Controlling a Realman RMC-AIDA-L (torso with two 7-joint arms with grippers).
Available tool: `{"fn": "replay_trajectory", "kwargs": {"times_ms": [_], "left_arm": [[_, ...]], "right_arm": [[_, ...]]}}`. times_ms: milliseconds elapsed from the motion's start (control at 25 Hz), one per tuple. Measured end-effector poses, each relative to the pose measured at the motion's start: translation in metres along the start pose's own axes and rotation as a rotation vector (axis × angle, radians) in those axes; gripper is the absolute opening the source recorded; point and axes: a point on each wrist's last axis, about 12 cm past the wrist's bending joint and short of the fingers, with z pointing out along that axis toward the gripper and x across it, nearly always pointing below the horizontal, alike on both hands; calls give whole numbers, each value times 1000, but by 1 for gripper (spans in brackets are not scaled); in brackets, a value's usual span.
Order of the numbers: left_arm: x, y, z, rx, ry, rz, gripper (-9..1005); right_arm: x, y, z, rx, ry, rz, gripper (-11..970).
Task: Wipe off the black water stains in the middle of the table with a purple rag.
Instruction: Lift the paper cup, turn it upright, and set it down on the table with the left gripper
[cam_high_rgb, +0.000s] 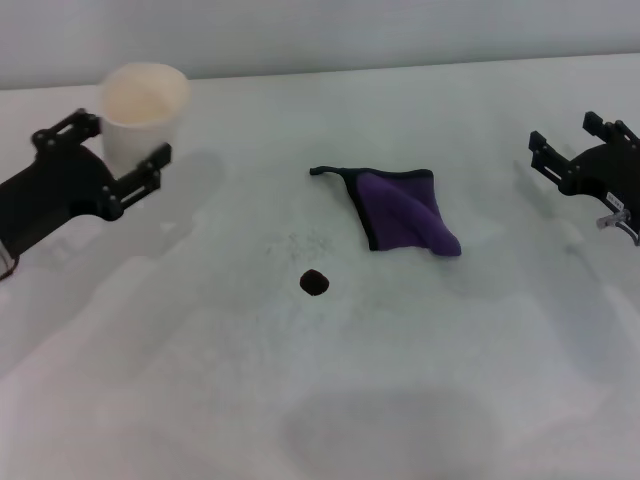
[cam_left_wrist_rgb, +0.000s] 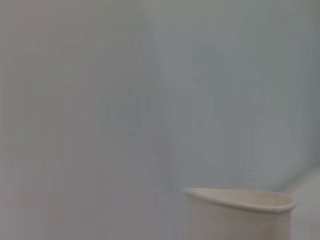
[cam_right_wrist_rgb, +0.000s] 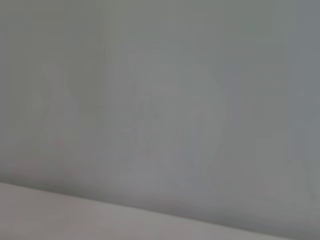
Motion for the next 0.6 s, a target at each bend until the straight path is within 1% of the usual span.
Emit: {"fn": "replay_trajectory", "kwargs": {"times_ms": [160,200,320,480,600], "left_arm": [[16,-9,-10,-171,-100,-182,686],[18,-11,-12,-210,-117,-214,686],[26,-15,-15,-280,-127,-287,685],[34,-18,-13,-355,-125,-427,685],[39,-20,-10,-381,-93,-467,684]], "right_arm": [[-3,2,1,-11,-20,-5,814],[-3,2,1,-12,-21,-6,815],[-3,1,1,-12,-21,-7,815],[-3,1,0,-10,-20,-7,815],[-3,0,0,-11,-20,-8,815]]}}
